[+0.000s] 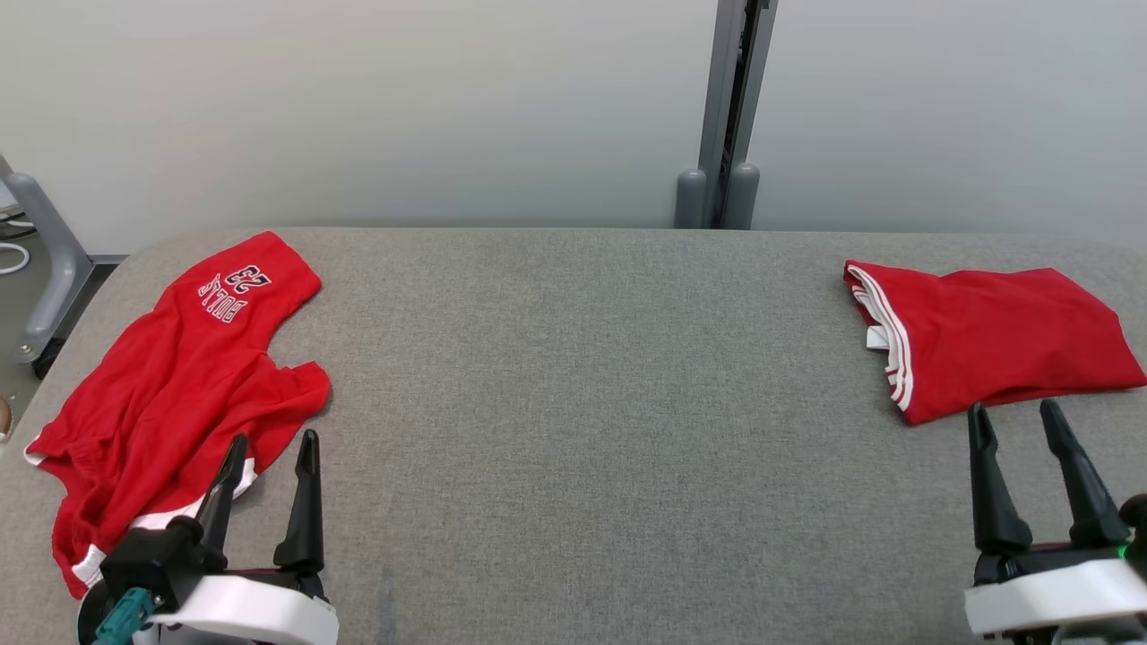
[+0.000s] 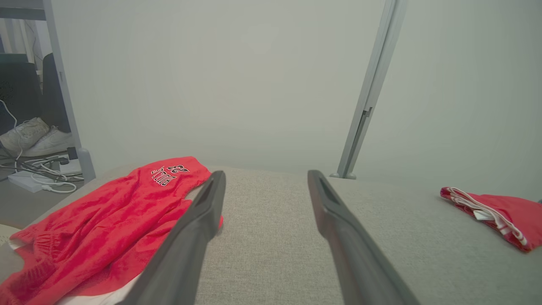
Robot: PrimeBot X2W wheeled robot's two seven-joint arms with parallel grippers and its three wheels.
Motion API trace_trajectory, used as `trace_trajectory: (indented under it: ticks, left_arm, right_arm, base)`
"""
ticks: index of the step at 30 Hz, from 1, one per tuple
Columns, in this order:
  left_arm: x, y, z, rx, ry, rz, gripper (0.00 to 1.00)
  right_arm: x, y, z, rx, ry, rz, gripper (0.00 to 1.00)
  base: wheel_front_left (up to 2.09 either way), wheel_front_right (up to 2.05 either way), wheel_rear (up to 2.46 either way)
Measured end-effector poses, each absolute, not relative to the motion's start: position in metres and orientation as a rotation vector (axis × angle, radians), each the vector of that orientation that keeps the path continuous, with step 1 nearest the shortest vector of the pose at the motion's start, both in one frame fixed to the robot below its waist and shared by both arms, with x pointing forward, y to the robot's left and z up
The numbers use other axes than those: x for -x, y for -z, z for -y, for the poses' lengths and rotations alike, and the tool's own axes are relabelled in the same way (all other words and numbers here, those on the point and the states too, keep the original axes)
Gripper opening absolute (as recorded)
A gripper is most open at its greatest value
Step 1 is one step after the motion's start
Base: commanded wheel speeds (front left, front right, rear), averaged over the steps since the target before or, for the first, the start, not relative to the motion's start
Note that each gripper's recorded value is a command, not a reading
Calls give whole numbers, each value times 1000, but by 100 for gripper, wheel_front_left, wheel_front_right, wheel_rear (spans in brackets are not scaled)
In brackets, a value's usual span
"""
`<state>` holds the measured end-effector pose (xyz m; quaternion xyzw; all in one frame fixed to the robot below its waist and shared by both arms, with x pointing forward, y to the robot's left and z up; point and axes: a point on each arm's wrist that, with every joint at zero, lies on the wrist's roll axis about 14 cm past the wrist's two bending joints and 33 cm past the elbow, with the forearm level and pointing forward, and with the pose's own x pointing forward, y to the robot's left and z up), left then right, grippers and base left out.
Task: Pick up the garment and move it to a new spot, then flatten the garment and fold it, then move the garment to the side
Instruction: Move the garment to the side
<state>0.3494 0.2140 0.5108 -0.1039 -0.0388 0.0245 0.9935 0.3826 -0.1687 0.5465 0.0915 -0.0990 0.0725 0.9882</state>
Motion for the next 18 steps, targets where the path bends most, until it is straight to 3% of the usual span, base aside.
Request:
trace_trajectory:
  ticks: [6, 18]
  left_arm:
    - [-346, -508, -214, 185, -52, 75, 100]
    - [-342, -500, -210, 181, -49, 60, 100]
  right_arm:
    - [-371, -520, 161, -200, -158, 117, 100]
    - [-369, -522, 158, -203, -171, 121, 100]
  base:
    - [0, 0, 0]
    - [0, 0, 0]
